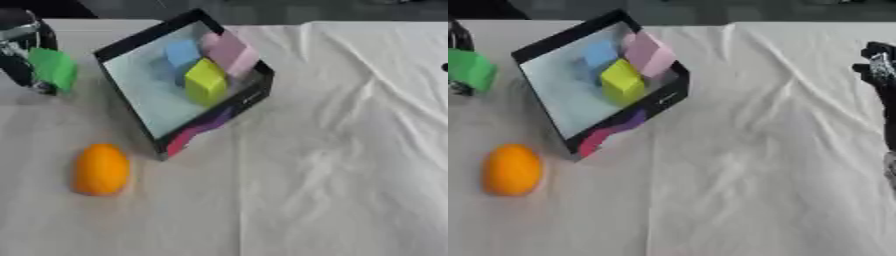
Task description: Pick up objects on the table and place them in the box.
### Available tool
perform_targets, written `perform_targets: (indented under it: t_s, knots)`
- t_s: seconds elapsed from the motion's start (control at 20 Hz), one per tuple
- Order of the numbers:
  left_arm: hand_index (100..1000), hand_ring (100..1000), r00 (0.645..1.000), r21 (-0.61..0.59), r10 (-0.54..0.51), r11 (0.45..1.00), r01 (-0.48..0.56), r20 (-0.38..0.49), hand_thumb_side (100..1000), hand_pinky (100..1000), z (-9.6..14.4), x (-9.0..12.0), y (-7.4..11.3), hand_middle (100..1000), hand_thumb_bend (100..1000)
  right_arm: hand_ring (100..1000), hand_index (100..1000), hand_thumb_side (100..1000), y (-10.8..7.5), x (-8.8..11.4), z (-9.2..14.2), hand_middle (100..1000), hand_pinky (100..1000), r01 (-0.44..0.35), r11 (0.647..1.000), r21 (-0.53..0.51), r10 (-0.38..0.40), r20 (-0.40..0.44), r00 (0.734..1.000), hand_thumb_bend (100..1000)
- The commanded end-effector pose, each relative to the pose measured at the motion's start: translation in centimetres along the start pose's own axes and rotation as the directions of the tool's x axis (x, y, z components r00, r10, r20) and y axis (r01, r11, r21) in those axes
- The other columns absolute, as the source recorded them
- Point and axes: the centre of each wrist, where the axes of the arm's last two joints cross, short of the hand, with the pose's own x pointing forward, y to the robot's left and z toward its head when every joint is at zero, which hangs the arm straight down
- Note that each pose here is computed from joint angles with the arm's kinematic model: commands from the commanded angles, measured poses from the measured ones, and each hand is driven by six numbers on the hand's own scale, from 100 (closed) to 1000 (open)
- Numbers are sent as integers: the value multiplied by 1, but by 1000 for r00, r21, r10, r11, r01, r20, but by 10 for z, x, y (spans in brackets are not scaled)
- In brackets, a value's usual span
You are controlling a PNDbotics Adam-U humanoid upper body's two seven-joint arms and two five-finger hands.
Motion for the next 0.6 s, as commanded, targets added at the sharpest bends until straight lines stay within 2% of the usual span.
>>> perform_targets:
  t_s: [0.05,0.15,0.25,0.4,0.6]
  knots:
    - [437,477,993,127,-19,992,3,118,100,564,3,26,48,395,607,764,798,676,-9,13,-5,766,872,-20,1000,-9,20,48,999,100]
    - [438,477,981,153,7,988,-37,194,100,563,-6,53,60,394,586,764,799,669,-7,15,-7,766,872,-14,1000,0,14,56,998,100]
    - [456,488,975,155,36,985,-72,220,100,570,-18,74,63,409,587,764,799,666,-5,18,-9,766,872,-8,1000,13,7,66,998,100]
    - [486,507,977,158,85,980,-117,197,100,582,-38,96,49,430,545,764,799,664,0,22,-12,766,872,7,1000,28,-9,78,997,100]
    - [578,579,988,178,96,977,-116,117,100,651,-58,112,23,504,573,764,798,667,6,24,-14,765,872,24,998,49,-29,84,996,100]
